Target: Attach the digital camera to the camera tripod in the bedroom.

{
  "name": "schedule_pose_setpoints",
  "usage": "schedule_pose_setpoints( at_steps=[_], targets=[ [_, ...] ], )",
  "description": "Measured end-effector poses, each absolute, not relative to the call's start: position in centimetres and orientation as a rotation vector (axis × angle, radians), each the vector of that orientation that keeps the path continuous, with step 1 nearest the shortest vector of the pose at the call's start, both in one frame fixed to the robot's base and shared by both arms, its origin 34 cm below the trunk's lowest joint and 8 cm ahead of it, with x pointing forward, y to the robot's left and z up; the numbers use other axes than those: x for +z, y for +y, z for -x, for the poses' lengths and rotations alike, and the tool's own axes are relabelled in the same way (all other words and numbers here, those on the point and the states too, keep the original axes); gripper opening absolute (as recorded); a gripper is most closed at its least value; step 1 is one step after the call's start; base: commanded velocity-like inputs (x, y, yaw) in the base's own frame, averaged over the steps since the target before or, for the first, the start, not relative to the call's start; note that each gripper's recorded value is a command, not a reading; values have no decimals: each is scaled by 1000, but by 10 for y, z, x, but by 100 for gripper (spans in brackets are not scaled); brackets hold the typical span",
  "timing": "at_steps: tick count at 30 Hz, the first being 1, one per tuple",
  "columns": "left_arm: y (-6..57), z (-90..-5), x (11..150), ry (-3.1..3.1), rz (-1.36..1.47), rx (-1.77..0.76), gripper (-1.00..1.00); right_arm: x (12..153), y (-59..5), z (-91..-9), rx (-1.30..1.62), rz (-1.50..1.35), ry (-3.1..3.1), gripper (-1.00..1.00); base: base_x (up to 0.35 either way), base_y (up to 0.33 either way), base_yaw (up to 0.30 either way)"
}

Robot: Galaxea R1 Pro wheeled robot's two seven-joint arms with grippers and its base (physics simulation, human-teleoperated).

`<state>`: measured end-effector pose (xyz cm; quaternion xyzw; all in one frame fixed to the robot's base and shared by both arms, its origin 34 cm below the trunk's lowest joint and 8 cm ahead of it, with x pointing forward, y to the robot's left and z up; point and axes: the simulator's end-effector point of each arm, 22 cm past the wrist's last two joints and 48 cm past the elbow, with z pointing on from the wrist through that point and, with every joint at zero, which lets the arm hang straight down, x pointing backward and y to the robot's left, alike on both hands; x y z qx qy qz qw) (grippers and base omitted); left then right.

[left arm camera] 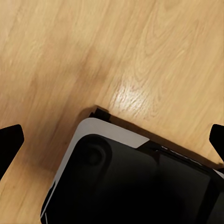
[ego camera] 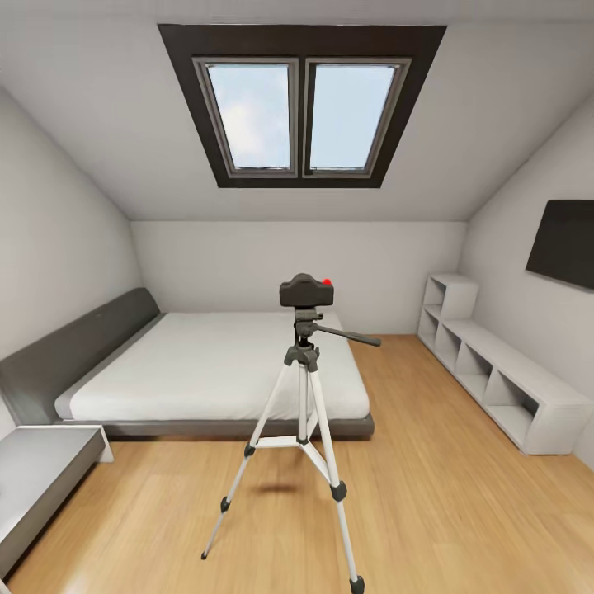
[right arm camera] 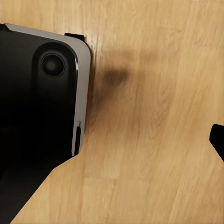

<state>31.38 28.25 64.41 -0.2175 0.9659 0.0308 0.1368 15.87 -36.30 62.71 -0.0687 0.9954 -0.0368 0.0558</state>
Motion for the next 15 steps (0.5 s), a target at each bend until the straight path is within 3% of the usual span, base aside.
schedule_pose_setpoints(
  at_steps=[15],
  targets=[
    [281,-314,644,2813,537,91,100,627,-362,-159,-103,198,3020,100,0,0,0]
  ],
)
